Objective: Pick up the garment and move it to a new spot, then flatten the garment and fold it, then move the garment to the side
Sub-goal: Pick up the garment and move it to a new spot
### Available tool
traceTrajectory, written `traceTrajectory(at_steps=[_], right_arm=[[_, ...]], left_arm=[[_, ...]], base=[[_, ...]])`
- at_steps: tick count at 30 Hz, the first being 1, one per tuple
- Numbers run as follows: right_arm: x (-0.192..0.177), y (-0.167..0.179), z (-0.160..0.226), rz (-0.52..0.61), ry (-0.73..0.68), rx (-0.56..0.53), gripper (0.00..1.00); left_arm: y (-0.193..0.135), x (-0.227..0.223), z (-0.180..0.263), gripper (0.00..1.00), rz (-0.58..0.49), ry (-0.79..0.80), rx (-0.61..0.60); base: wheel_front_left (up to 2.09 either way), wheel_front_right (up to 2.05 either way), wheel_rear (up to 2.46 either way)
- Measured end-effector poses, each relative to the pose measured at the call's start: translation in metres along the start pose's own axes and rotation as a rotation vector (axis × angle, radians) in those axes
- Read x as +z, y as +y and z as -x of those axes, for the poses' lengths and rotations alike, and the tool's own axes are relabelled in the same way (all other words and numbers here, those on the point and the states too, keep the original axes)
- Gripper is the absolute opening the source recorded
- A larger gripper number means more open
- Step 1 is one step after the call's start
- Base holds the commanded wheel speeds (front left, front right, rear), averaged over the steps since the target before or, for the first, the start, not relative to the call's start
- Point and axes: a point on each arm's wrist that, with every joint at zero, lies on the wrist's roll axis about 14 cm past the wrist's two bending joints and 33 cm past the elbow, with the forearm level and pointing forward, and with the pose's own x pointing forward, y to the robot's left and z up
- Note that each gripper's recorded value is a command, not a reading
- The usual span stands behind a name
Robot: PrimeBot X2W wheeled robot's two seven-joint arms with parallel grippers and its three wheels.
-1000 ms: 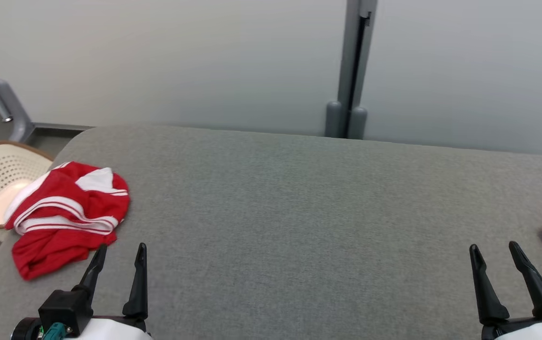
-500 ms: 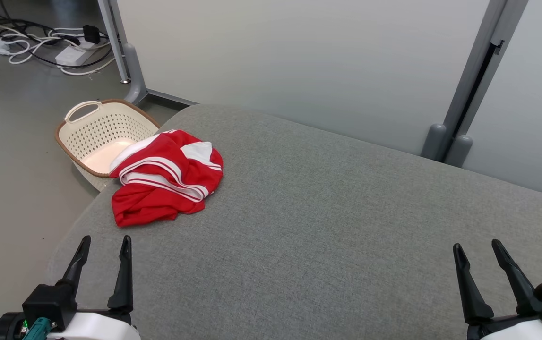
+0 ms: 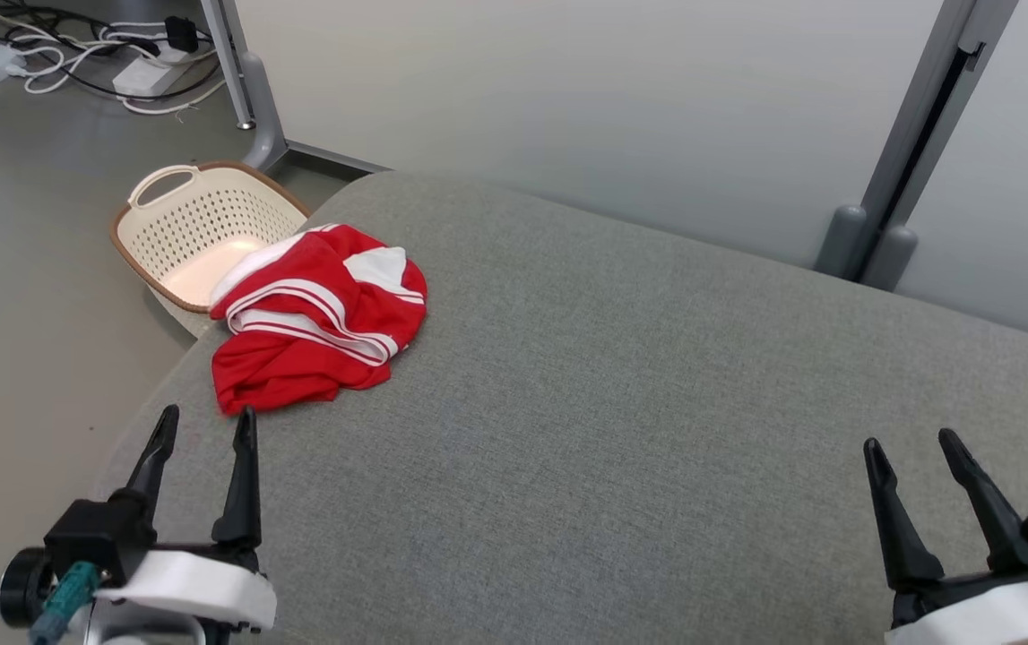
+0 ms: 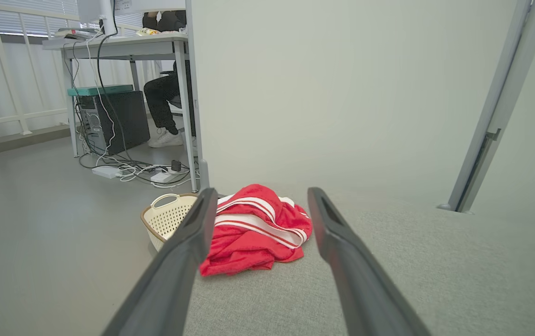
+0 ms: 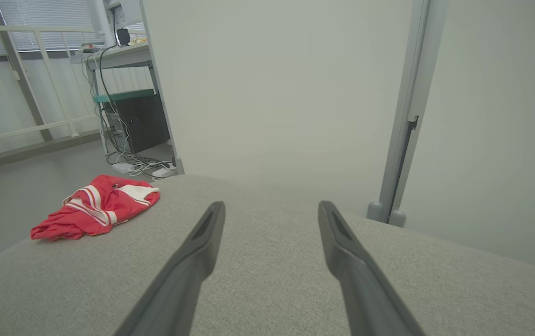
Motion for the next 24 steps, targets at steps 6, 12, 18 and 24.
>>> traceTrajectory(at_steps=[6, 12, 18, 24], right_arm=[[0.003, -0.023, -0.021, 0.018, 0.004, -0.009, 1.0], [-0.008, -0.056, -0.037, 0.015, 0.018, -0.06, 1.0], [-0.045, -0.086, -0.047, -0.023, 0.079, -0.115, 1.0], [-0.077, -0.109, -0.043, -0.056, 0.136, -0.17, 1.0]], left_arm=[[-0.02, -0.007, -0.057, 1.0, 0.035, 0.013, -0.033], [-0.037, -0.035, -0.116, 1.0, 0.048, 0.09, -0.057], [-0.04, -0.107, -0.162, 1.0, 0.034, 0.293, -0.042], [-0.032, -0.183, -0.163, 1.0, 0.024, 0.533, 0.016]], base=[[0.0, 0.0, 0.0], [0.0, 0.0, 0.0], [0.0, 0.0, 0.0], [0.0, 0.0, 0.0]])
